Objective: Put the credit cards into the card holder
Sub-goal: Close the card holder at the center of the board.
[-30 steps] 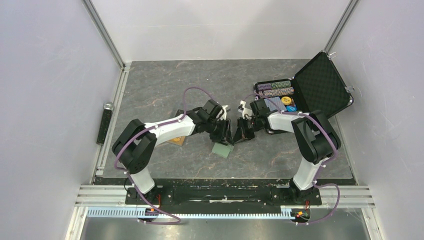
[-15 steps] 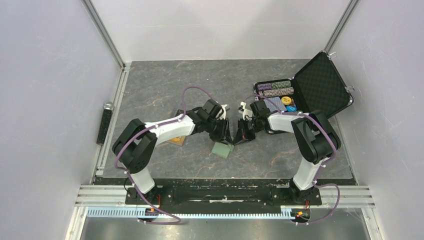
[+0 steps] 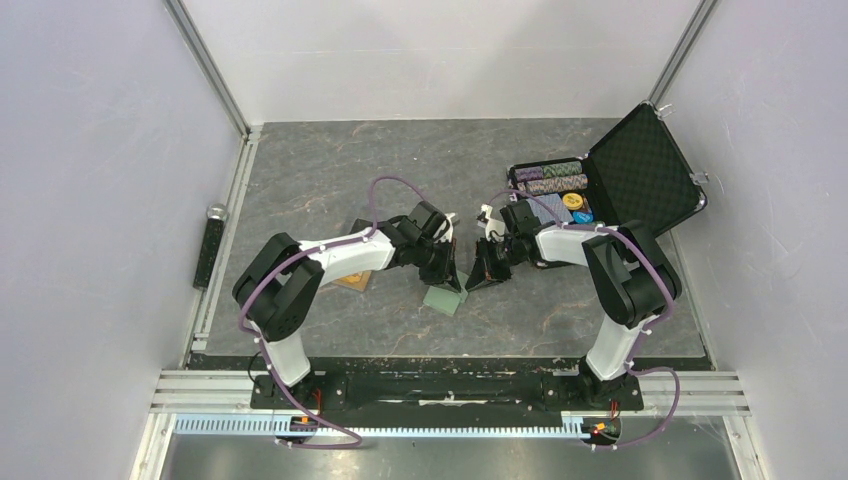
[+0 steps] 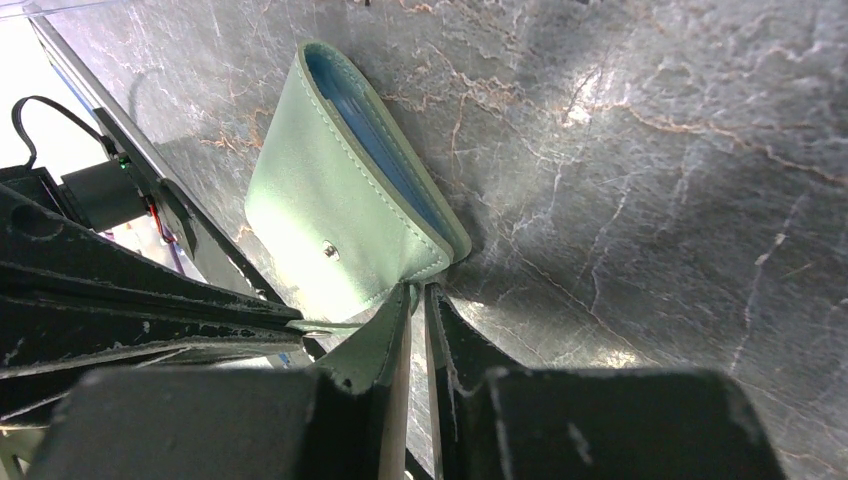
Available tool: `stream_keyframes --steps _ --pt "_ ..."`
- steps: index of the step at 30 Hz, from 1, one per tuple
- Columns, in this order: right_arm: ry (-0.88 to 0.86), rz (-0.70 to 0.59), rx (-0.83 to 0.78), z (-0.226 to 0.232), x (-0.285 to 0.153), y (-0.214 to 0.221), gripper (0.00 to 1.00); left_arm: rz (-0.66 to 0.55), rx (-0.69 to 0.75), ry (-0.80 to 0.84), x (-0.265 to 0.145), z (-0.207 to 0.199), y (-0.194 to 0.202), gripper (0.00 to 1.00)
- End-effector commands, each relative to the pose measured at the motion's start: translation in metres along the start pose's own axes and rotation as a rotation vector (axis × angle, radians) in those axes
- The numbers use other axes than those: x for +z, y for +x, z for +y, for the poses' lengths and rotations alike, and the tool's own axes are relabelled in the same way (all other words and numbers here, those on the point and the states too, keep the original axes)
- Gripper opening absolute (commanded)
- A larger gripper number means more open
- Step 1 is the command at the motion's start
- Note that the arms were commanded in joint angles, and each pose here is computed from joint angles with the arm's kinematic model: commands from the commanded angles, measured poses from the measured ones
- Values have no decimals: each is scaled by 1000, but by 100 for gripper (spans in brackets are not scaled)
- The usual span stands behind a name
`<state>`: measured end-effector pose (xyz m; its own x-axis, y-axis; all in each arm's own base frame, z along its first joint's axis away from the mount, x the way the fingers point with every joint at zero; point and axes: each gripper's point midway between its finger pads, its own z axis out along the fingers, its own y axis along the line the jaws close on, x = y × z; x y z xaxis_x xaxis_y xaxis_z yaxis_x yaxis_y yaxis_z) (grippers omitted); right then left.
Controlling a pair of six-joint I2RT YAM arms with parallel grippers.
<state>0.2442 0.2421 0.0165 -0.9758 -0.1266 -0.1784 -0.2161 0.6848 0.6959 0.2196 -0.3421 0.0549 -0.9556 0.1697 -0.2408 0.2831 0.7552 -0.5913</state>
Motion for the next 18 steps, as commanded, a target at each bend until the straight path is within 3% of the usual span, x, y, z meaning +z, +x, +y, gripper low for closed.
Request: stream_keyframes --steps 1,18 --pt "10 -7 -27 -2 -1 1 11 -43 35 3 -4 -9 -16 2" --pt "16 -12 -47 0 -6 2 11 -23 72 -200 -7 18 -15 2"
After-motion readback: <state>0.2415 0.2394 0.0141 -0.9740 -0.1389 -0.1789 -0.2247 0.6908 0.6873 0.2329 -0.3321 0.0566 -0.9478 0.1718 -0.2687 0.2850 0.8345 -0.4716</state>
